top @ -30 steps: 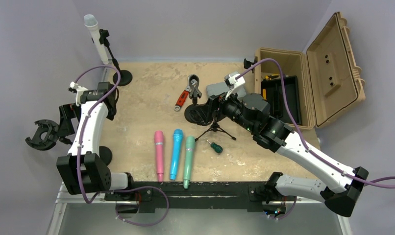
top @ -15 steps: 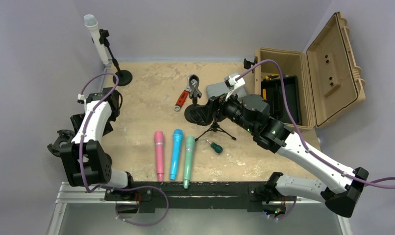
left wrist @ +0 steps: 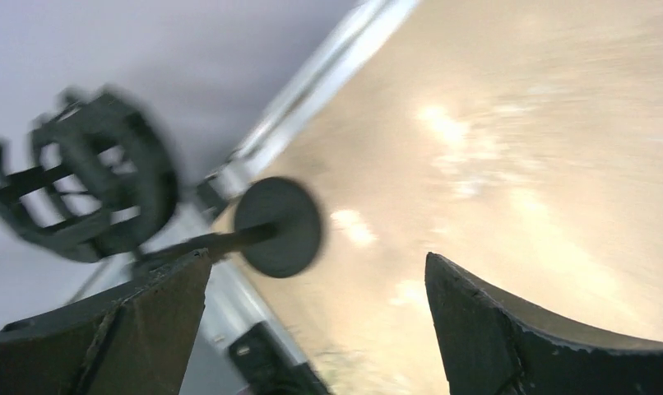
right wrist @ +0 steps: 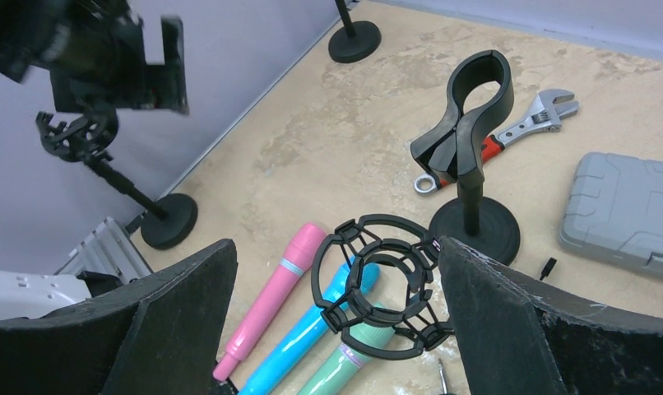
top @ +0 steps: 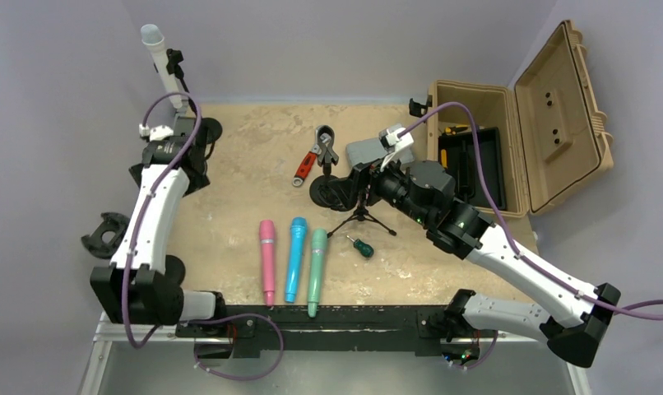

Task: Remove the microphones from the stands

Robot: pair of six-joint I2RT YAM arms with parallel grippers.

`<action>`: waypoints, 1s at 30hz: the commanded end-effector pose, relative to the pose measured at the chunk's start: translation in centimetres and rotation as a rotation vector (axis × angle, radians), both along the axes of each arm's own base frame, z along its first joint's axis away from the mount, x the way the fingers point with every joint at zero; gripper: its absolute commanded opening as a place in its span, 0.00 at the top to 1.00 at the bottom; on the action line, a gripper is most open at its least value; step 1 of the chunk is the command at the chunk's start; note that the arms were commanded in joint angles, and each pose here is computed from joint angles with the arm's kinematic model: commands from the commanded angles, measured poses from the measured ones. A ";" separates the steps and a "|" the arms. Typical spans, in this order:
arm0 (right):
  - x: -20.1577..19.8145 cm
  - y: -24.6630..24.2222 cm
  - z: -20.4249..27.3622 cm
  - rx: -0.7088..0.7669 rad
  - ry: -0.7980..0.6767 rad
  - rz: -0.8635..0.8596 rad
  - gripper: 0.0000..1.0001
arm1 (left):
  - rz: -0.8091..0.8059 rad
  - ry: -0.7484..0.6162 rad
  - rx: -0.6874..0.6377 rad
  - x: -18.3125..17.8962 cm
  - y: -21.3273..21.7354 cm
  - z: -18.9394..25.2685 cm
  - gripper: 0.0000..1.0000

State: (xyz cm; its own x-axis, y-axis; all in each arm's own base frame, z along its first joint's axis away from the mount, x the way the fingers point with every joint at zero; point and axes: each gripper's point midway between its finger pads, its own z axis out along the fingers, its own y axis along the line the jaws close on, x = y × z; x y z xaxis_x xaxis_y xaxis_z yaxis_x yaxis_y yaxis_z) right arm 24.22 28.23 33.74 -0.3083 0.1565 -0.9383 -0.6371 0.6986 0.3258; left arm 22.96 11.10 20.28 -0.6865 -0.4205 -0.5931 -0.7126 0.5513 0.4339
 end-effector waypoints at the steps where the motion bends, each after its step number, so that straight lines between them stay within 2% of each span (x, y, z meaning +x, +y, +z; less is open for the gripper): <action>1: 0.1 0.2 1.9 0.038 -0.036 0.004 0.10 | -0.265 -0.350 -0.185 5.1 -5.0 6.7 0.00; 8: -0.1 -0.7 2.7 0.046 -0.043 -0.022 0.09 | -0.564 -0.722 -0.324 10.9 -9.0 14.7 0.00; 9: -0.1 -0.9 2.7 0.045 -0.042 -0.026 0.09 | -0.599 -0.812 -0.349 12.3 -9.2 16.3 0.00; 13: -0.2 -1.5 3.0 0.053 -0.041 -0.048 0.09 | -0.596 -1.002 -0.395 16.3 -7.2 19.8 0.00; 18: -0.4 -2.4 3.2 0.064 -0.044 -0.076 0.09 | -0.598 -1.072 -0.300 22.1 -4.6 23.5 0.00; 24: -0.3 -2.9 3.2 0.041 -0.029 -0.096 0.09 | -0.614 -1.186 -0.050 27.9 -0.9 27.2 0.01; 30: -0.6 -3.7 3.4 0.043 -0.012 -0.123 0.09 | -0.479 -1.115 0.085 31.0 3.6 26.9 0.00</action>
